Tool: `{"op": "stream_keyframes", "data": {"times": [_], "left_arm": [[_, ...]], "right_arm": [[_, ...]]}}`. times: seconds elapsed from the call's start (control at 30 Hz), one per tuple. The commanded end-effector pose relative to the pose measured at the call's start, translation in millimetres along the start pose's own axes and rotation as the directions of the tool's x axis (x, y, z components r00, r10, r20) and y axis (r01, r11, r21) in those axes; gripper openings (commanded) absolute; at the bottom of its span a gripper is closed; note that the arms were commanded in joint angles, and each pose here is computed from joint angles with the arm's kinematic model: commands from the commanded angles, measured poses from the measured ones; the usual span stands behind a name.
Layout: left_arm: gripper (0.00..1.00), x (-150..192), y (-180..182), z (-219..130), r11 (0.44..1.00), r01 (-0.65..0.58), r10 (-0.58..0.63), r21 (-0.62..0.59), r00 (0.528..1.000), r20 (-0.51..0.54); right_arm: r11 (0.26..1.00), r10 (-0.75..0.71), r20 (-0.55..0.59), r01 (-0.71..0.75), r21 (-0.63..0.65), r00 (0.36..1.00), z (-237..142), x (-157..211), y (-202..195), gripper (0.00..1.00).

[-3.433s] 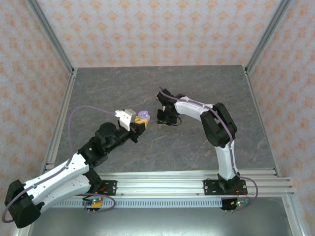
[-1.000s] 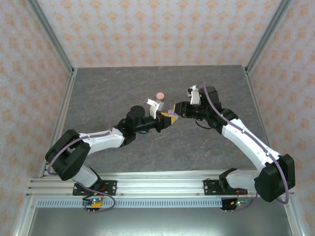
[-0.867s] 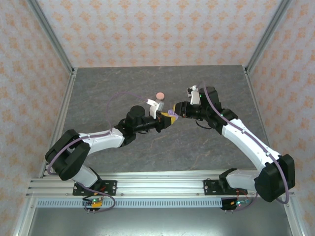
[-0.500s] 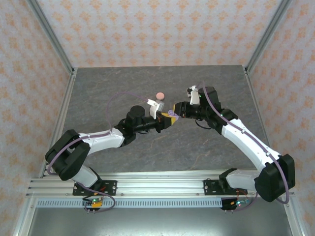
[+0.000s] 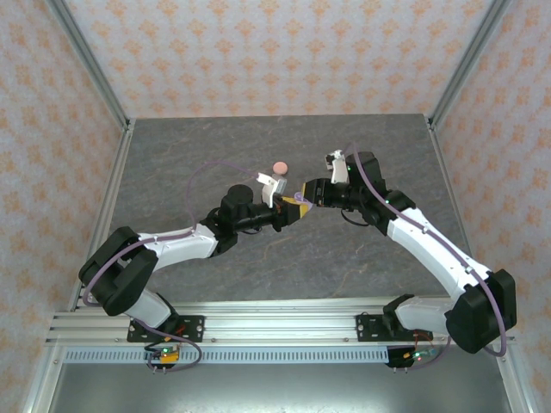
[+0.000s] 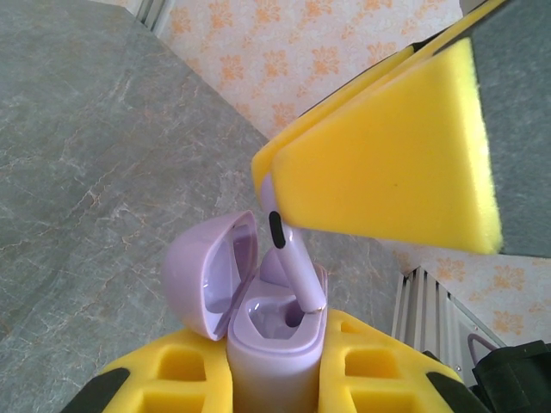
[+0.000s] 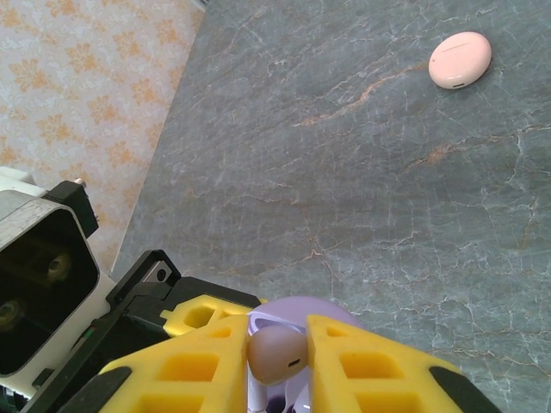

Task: Insert the wireless bluetooth earbuds into the charging case

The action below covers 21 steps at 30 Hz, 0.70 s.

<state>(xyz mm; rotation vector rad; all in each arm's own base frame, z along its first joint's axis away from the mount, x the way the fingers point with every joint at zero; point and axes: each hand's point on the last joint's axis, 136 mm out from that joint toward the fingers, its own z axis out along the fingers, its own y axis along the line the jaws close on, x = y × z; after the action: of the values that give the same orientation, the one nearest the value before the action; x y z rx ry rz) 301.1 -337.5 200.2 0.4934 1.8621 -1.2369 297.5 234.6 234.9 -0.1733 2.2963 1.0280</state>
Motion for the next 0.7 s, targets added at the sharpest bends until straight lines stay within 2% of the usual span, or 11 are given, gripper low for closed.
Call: {"op": "stream_keyframes", "data": {"times": [0.0,0.67], "left_arm": [[0.07,-30,-13,-3,0.999,-0.03,0.027,0.033,0.996,0.085],[0.07,-35,-8,-7,1.0,-0.012,0.012,-0.001,0.995,0.101]], "right_arm": [[0.999,-0.028,0.009,0.028,0.027,1.0,0,-3,-1,0.23],[0.998,-0.055,-0.031,0.055,0.008,0.998,0,12,3,0.23]]}}
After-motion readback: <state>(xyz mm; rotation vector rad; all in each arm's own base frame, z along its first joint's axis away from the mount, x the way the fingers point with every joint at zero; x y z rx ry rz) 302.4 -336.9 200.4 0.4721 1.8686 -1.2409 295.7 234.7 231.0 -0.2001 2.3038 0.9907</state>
